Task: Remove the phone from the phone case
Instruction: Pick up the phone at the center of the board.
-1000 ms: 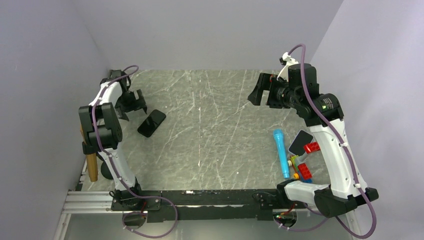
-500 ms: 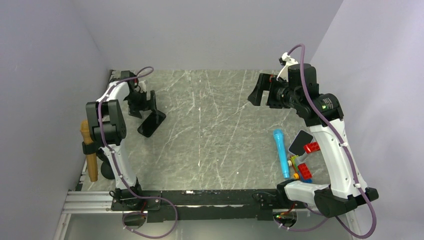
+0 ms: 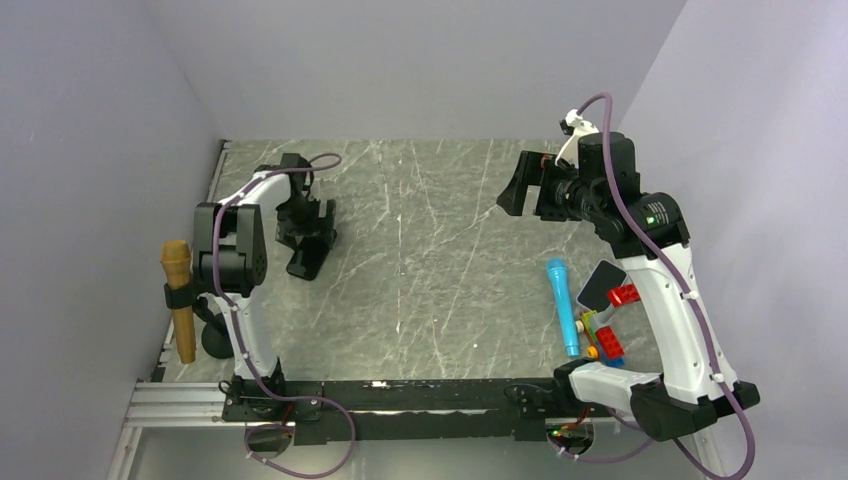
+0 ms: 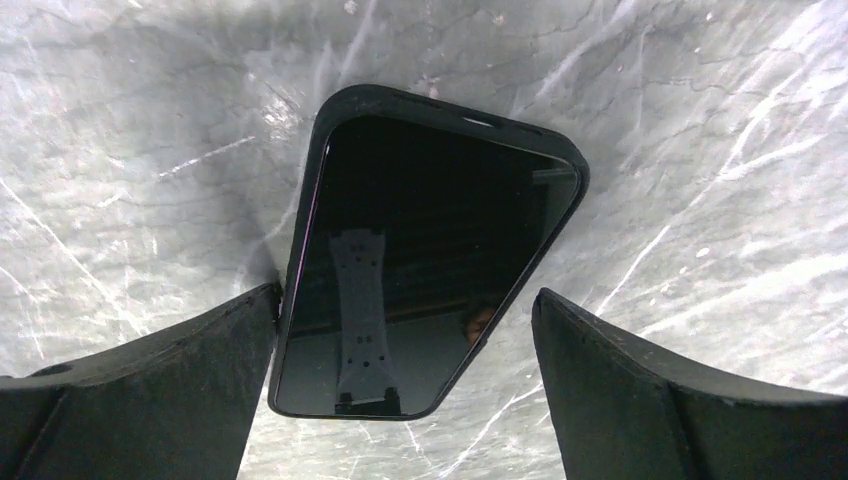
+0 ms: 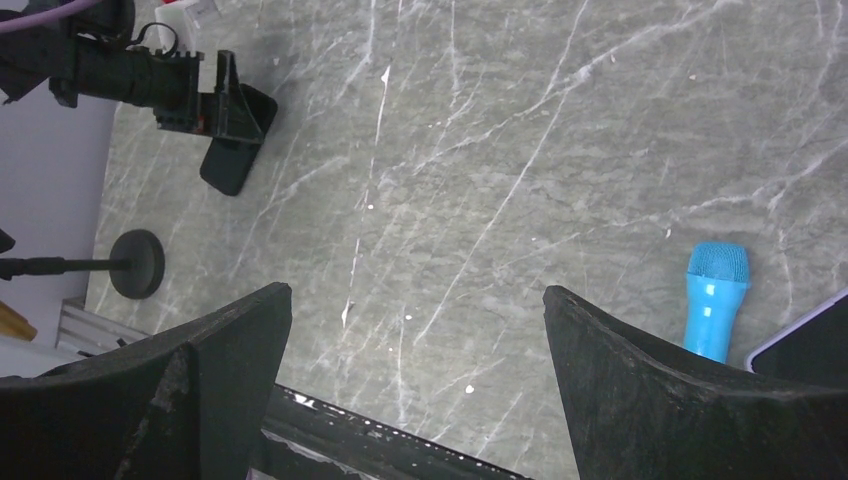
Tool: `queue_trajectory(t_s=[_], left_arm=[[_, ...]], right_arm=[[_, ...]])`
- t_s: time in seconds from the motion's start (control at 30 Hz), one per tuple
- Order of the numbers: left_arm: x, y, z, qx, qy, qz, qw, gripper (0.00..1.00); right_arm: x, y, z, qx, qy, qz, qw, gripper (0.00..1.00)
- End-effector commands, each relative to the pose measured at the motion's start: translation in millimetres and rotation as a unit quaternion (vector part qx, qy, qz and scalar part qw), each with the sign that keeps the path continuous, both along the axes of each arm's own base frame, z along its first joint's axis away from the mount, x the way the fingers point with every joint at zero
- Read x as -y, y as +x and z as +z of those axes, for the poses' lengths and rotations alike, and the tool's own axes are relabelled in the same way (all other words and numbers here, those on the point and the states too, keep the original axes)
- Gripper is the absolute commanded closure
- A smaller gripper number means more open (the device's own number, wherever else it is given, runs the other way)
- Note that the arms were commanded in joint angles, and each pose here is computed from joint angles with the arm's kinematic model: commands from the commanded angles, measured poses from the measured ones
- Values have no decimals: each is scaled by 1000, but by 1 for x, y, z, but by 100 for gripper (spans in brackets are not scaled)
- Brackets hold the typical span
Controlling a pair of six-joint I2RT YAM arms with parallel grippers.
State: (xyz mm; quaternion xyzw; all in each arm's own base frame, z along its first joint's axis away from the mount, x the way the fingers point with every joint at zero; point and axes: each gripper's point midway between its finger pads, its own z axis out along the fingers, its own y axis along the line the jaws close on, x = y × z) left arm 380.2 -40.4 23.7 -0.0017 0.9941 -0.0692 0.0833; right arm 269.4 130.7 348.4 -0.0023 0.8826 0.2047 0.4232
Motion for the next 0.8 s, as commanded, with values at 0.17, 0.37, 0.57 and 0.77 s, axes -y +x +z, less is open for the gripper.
queue_trajectory(t_s=[0.17,0.37,0.57,0.77], left_arm=[[2,-38,-15,-84,99,43,991,4],[14,-44,-20,-110,91,77,987,26],[23,-43,-22,-119,73,94,986,10],[27,-43,-25,-127,59,80,987,9]], right_arm=[[3,-13,11,28,16,-2,999,0],[6,-14,9,27,14,-8,1000,0],[3,-13,4,18,22,-9,1000,0],[3,-11,1,17,22,-13,1000,0]])
